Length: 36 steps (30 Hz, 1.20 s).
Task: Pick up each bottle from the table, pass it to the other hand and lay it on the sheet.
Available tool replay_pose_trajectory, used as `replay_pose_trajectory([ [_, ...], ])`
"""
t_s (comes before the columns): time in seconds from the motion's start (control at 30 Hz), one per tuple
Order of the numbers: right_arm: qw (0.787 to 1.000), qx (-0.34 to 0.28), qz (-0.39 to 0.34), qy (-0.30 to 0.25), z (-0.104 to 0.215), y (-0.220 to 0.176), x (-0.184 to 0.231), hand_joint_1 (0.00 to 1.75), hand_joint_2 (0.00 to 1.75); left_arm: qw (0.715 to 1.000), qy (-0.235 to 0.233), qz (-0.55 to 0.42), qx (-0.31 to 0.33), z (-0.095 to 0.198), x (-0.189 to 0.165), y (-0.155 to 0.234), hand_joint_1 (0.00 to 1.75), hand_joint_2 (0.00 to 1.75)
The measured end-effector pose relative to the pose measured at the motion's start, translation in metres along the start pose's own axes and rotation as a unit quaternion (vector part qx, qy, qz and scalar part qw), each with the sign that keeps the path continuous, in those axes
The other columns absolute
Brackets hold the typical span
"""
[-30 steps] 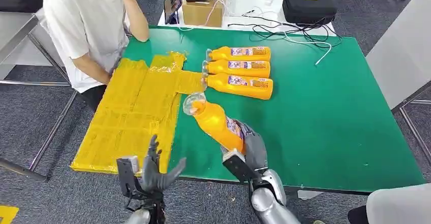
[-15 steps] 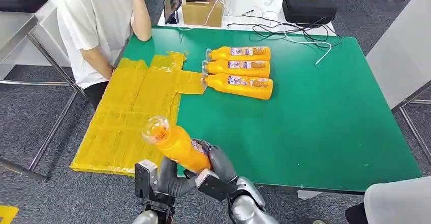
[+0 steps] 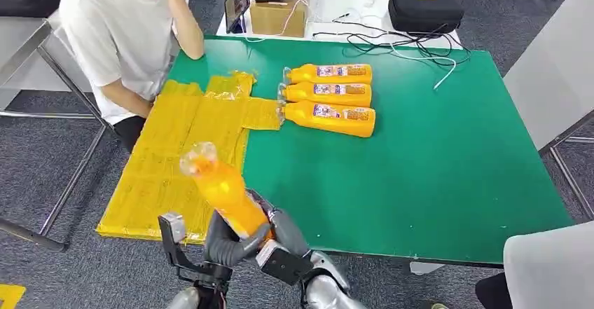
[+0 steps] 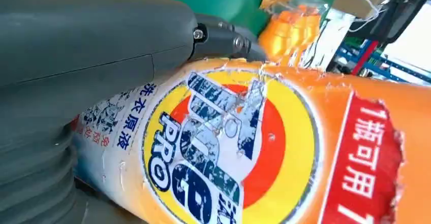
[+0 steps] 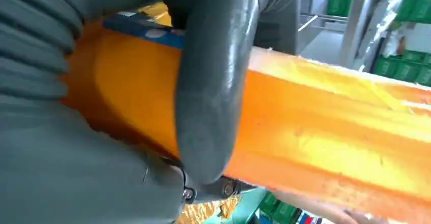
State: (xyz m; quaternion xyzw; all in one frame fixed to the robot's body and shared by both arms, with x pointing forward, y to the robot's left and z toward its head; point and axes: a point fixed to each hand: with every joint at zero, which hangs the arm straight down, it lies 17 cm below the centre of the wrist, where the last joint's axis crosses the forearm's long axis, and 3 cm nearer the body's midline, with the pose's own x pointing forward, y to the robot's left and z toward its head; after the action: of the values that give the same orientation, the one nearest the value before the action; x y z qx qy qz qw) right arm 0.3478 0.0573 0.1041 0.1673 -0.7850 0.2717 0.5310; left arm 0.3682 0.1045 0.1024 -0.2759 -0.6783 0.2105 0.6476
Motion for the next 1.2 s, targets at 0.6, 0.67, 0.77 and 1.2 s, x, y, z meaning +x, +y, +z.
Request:
replay_pose_trajectory([
  [0.6, 0.999, -0.033, -0.014, 0.003, 0.004, -0.005, -0.001, 0.0, 0.0, 0.993, 0.022, 0.115, 0.023, 0.0, 0.006, 0.015, 1.75, 1.75],
  [0.67, 0.999, -0.048, -0.015, 0.009, 0.008, -0.011, -0.006, 0.0, 0.0, 0.99, 0.027, 0.132, 0.033, -0.001, 0.005, 0.02, 1.75, 1.75],
  [0.77, 0.996, -0.083, -0.002, 0.018, 0.017, -0.027, -0.013, 0.0, 0.0, 0.995, -0.014, 0.047, 0.084, -0.006, 0.018, 0.04, 1.75, 1.75],
  [1.2, 0.963, -0.268, 0.034, 0.006, 0.059, -0.143, -0.007, 0.0, 0.0, 0.827, -0.145, -0.526, 0.136, -0.048, 0.067, 0.095, 1.75, 1.75],
])
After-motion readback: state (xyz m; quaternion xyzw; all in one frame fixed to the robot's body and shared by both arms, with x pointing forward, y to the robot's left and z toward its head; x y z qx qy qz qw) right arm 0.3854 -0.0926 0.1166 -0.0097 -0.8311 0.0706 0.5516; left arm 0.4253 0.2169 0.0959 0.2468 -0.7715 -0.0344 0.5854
